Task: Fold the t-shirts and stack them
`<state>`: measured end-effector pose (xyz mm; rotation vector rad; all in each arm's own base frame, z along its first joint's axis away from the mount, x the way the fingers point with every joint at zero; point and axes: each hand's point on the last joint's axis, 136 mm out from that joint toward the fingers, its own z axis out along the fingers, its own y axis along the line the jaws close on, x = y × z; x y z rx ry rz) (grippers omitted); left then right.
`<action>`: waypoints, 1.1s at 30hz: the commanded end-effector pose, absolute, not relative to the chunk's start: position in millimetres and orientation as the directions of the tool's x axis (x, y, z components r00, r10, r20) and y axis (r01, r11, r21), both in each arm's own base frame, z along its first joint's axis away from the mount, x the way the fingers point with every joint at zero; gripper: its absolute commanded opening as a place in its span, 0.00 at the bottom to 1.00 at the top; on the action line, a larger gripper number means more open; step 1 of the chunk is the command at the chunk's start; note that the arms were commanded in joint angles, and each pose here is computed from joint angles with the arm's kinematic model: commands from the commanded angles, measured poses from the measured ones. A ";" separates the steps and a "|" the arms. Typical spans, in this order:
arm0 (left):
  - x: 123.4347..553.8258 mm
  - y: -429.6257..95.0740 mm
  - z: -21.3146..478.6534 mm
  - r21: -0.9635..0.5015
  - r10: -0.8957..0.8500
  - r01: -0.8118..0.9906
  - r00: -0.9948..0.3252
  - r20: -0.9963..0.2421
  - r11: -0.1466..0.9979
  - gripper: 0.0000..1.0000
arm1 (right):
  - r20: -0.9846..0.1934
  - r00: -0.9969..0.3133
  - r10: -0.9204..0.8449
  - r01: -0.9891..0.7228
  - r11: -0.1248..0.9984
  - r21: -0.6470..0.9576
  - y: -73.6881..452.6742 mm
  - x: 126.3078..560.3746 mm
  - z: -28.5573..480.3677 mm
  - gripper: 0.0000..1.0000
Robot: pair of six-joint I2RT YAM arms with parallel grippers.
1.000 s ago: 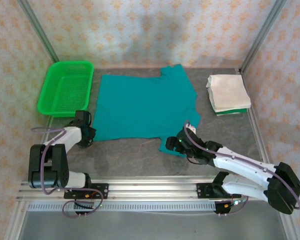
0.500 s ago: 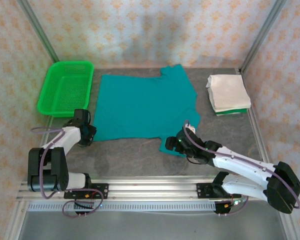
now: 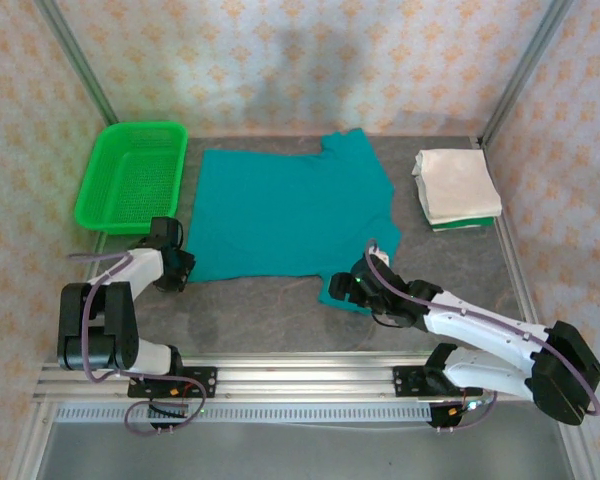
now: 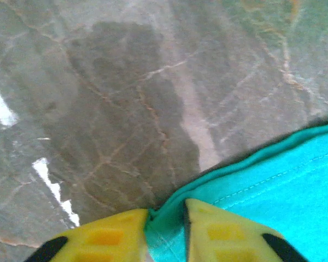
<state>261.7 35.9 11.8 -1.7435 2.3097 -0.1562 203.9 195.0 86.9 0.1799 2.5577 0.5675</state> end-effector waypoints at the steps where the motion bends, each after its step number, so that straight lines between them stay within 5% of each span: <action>1: 271.2 32.3 0.0 -0.253 -0.963 -0.930 -0.249 -0.108 0.269 0.10 | -0.475 -0.841 0.259 0.031 0.899 0.436 194.5 210.6 98.6 0.90; 3: 273.0 32.1 1.9 -0.260 -0.961 -0.925 -0.255 -0.111 0.276 0.00 | -0.478 -0.836 0.271 0.046 0.902 0.430 190.4 210.6 99.7 0.89; 14: 266.1 30.8 15.6 -0.279 -0.955 -0.914 -0.270 -0.121 0.294 0.00 | -0.432 -0.745 0.508 0.409 0.860 0.306 113.9 190.9 73.1 0.78; 18: 265.6 29.6 15.1 -0.285 -0.957 -0.914 -0.267 -0.116 0.289 0.00 | -0.362 -0.775 0.518 0.416 0.849 0.324 121.5 182.1 56.2 0.74; 28: 264.6 30.5 15.6 -0.277 -0.954 -0.914 -0.275 -0.121 0.298 0.00 | -0.315 -0.765 0.562 0.468 0.821 0.328 125.1 188.0 35.0 0.41; 33: 263.9 30.0 13.7 -0.272 -0.954 -0.915 -0.276 -0.116 0.298 0.00 | -0.291 -0.770 0.568 0.474 0.814 0.335 129.6 190.8 26.9 0.41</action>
